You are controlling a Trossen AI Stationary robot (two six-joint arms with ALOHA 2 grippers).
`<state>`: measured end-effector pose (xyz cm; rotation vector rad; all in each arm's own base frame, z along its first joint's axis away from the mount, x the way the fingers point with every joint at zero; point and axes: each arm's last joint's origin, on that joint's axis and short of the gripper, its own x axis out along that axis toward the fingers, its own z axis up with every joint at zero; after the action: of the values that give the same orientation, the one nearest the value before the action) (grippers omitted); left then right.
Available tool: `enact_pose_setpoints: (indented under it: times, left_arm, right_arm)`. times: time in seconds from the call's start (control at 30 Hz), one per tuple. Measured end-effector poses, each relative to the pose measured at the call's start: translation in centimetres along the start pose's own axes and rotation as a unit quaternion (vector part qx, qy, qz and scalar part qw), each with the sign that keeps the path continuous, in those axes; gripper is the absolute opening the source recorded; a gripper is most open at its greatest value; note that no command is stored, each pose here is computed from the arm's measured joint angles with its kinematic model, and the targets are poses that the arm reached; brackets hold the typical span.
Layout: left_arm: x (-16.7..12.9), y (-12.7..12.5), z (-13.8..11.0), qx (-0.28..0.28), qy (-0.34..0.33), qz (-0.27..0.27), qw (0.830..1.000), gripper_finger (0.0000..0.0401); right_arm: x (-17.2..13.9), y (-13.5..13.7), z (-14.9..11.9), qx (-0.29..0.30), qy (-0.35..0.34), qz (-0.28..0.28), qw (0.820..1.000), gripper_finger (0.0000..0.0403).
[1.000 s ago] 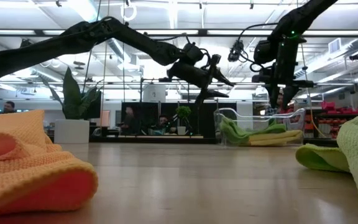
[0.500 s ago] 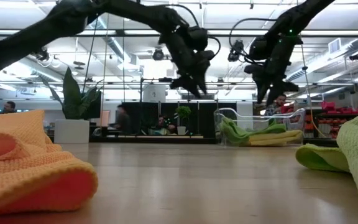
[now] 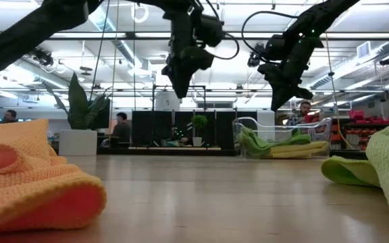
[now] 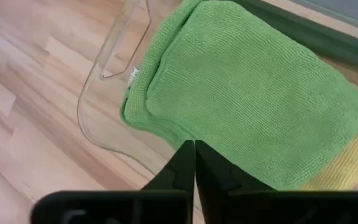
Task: Fold microfiber towels
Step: Stack the green towel on top of the yellow towel in the transparent bin, then fold the orange towel
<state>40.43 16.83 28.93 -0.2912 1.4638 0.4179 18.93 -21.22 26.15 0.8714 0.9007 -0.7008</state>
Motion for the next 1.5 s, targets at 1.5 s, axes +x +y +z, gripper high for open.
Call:
enact_pose_setpoints:
  times: [1.5]
  left_arm:
    - [-0.5,4.5,1.2,0.054,-0.076,-0.002,0.996,0.0087]
  right_arm:
    - [3.4,-1.3,-0.1,0.086,0.029,-0.17,0.981,0.0012]
